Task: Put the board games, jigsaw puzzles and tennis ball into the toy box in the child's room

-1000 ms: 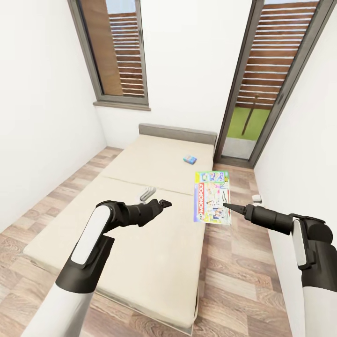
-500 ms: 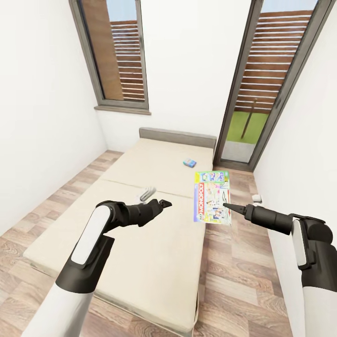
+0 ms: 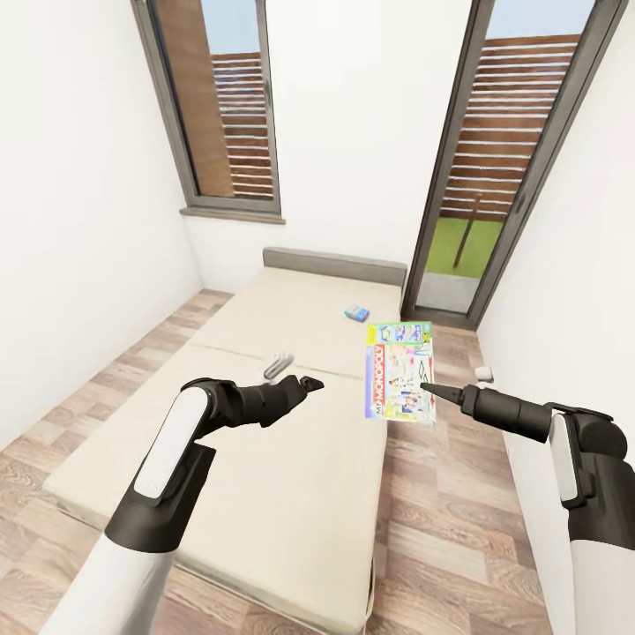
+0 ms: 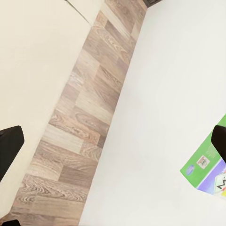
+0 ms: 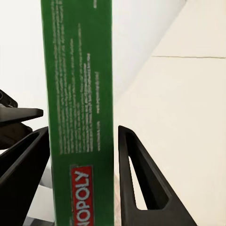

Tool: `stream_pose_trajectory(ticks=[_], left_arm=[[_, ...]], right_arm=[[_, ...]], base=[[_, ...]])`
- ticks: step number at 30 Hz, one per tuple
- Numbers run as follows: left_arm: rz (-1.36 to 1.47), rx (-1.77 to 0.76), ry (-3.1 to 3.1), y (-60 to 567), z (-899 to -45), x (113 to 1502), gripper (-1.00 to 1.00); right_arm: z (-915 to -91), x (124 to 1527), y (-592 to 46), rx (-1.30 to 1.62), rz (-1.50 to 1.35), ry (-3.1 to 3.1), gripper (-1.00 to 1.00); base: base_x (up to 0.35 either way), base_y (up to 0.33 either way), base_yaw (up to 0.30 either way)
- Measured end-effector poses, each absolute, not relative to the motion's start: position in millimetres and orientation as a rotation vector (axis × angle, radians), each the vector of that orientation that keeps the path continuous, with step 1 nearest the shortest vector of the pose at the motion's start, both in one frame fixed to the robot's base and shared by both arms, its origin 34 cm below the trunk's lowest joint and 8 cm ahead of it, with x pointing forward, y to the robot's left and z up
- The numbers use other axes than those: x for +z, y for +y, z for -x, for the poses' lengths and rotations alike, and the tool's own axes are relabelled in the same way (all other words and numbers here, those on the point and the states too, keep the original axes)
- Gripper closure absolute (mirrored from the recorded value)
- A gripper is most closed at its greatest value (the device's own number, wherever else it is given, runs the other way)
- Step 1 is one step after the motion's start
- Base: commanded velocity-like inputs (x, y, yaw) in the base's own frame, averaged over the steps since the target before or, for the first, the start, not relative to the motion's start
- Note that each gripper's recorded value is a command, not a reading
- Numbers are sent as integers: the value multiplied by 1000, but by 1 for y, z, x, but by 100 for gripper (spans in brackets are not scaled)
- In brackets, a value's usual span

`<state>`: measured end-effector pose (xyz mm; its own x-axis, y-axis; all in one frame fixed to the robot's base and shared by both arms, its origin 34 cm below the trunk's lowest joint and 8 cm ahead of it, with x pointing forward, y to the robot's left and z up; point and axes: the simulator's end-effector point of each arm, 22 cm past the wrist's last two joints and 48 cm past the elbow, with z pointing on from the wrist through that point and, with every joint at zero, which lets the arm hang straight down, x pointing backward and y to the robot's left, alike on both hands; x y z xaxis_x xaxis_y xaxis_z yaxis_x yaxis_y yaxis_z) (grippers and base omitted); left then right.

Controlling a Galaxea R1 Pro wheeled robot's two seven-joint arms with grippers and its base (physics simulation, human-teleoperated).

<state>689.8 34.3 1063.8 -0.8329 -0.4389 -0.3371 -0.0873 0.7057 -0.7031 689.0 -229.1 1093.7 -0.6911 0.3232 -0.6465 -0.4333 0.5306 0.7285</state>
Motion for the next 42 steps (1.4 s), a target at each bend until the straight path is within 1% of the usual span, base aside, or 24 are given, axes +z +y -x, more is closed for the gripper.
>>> stream_pose_trajectory(ticks=[42], left_arm=[[364, -963, 2362, 34, -684, 1103, -100]], right_arm=[[-681, 1134, -231, 1207, 131, 1928, 100]], base=[[0, 0, 0]])
